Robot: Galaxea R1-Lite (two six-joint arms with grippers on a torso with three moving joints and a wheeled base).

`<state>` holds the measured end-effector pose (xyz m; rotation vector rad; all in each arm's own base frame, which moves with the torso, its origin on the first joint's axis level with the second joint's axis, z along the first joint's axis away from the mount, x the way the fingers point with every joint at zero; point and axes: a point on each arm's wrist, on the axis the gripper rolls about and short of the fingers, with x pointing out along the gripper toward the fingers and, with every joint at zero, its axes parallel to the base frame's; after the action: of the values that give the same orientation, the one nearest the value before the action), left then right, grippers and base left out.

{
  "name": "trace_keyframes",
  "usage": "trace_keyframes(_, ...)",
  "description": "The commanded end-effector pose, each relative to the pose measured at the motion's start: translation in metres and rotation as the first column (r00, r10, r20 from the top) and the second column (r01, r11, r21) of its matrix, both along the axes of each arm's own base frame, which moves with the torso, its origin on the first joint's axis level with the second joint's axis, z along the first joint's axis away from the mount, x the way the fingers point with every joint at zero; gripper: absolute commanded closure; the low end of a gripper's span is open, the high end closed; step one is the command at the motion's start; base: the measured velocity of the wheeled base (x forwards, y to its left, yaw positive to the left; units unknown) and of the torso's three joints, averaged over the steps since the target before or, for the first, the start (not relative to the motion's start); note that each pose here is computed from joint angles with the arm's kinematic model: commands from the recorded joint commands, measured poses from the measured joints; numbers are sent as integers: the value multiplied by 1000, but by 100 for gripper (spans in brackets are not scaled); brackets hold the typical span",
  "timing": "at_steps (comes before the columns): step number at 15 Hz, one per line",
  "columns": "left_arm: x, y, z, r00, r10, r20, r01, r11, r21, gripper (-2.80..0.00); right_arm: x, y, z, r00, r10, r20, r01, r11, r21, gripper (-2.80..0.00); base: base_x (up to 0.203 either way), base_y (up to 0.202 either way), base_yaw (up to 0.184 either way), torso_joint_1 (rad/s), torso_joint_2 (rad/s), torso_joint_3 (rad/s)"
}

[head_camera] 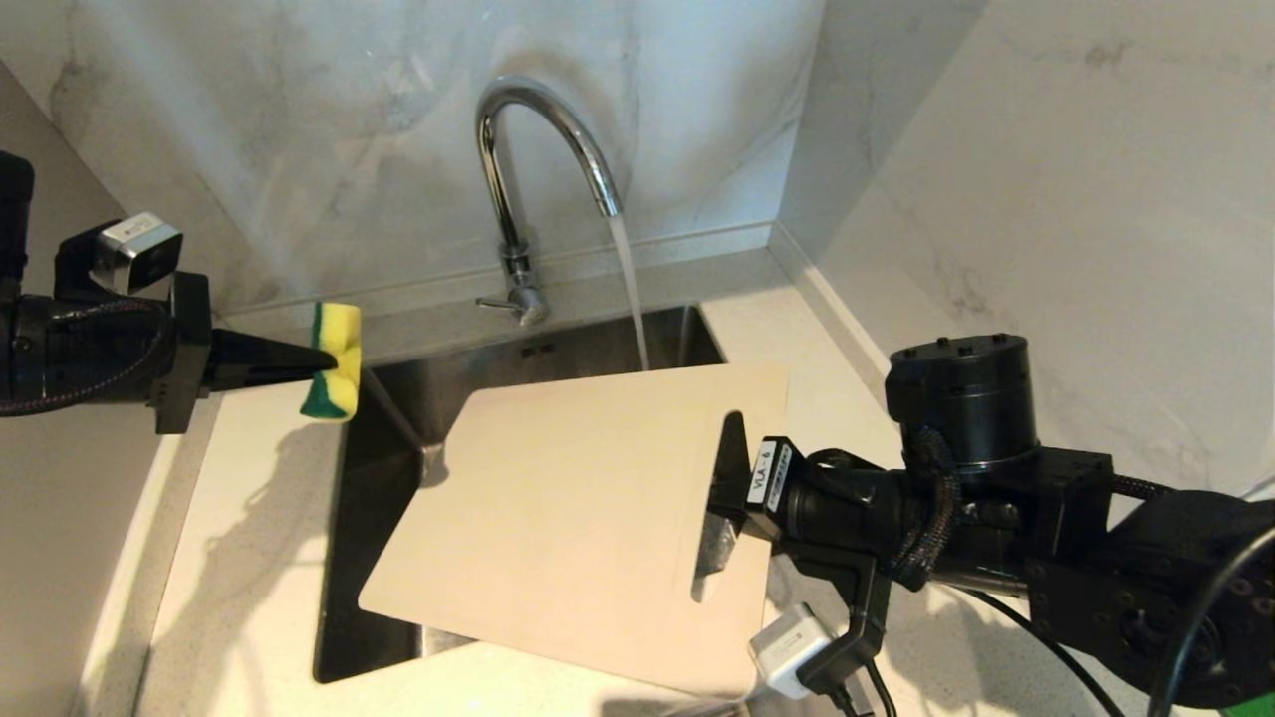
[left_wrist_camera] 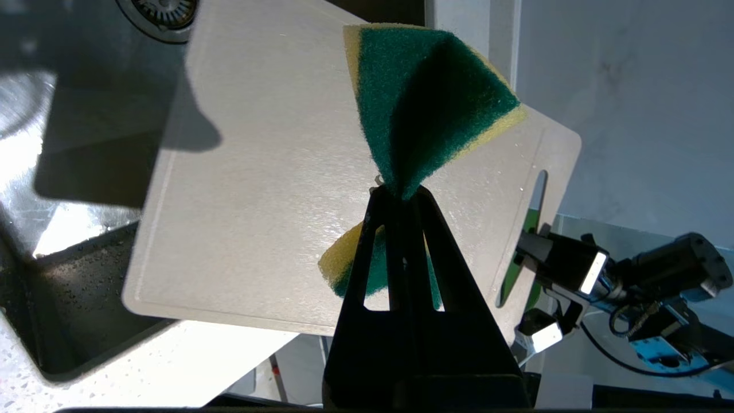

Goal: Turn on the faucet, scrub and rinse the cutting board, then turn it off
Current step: Put down the cutting board

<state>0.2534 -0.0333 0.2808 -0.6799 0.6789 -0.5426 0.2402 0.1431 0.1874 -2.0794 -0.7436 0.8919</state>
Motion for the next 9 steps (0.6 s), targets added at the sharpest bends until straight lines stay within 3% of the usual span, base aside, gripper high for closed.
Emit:
trace_keyframes(1,-3,0,1,1000,-4,-6,4,1000,-3,0,-17,-9,6,999,-9,42,9,1000,6,0,0,0,0,0,0,0)
trace_keyframes(5,-6,0,3,1000,-6,-1,6,1000,-3,0,-29,-16,4,998,-31,50,29,998,48,0,0,0,0,0,0,0)
trace_keyframes(9,-6,0,4,1000,-6,1,6,1000,-3,0,-44,-27,19,990,-99,97,91,992,91,0,0,0,0,0,0,0)
